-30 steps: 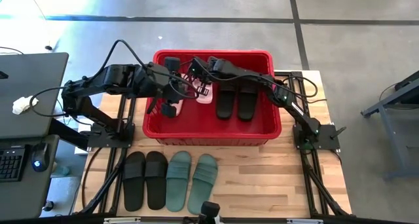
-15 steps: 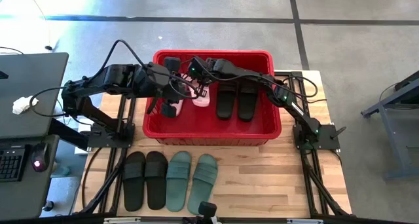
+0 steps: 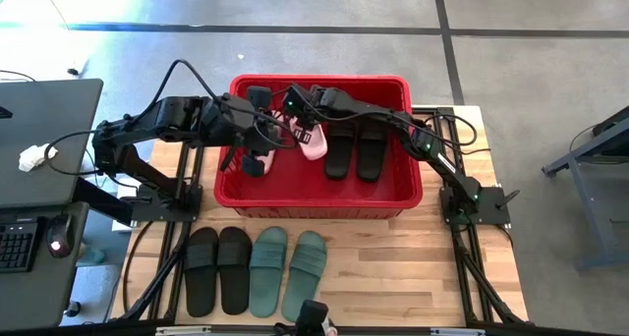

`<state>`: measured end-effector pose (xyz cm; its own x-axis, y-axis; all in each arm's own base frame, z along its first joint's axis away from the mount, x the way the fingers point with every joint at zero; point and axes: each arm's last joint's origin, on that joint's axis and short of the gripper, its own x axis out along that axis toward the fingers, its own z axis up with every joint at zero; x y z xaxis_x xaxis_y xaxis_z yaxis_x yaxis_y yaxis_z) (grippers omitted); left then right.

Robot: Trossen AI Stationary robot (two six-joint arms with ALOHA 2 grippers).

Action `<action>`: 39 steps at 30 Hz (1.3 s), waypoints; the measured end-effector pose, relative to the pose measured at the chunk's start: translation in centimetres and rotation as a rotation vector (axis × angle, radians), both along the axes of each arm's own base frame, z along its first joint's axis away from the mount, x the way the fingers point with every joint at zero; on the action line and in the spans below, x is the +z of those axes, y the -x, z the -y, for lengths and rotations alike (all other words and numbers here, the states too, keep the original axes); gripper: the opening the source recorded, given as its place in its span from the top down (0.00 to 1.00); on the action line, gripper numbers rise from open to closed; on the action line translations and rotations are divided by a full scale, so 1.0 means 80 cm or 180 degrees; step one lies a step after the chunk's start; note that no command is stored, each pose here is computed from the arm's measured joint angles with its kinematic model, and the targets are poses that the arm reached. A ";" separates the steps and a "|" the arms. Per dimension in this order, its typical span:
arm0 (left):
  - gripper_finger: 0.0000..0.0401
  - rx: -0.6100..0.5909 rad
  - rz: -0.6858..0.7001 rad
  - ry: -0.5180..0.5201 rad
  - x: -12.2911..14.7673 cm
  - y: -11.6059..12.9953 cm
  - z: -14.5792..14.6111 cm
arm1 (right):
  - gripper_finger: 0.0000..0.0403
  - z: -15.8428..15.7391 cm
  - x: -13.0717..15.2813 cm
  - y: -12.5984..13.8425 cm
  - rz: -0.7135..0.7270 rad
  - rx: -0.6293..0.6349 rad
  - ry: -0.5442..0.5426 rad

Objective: Pick and place slides into bin
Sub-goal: Put the pink slide into the red bin, then put the green slide into the red bin

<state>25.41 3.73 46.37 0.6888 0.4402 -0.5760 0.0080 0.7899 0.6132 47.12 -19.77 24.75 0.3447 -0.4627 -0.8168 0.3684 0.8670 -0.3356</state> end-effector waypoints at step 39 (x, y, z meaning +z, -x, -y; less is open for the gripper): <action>0.68 -0.0176 -0.0130 0.0202 -0.005 0.003 0.003 | 0.73 -0.020 0.084 0.060 0.0340 0.0779 -0.1479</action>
<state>25.14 3.48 45.97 0.6864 0.3637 -0.6297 0.0768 0.8248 0.5601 42.34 -18.18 31.49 0.4895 0.0438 -0.8709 0.1478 0.9801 0.1324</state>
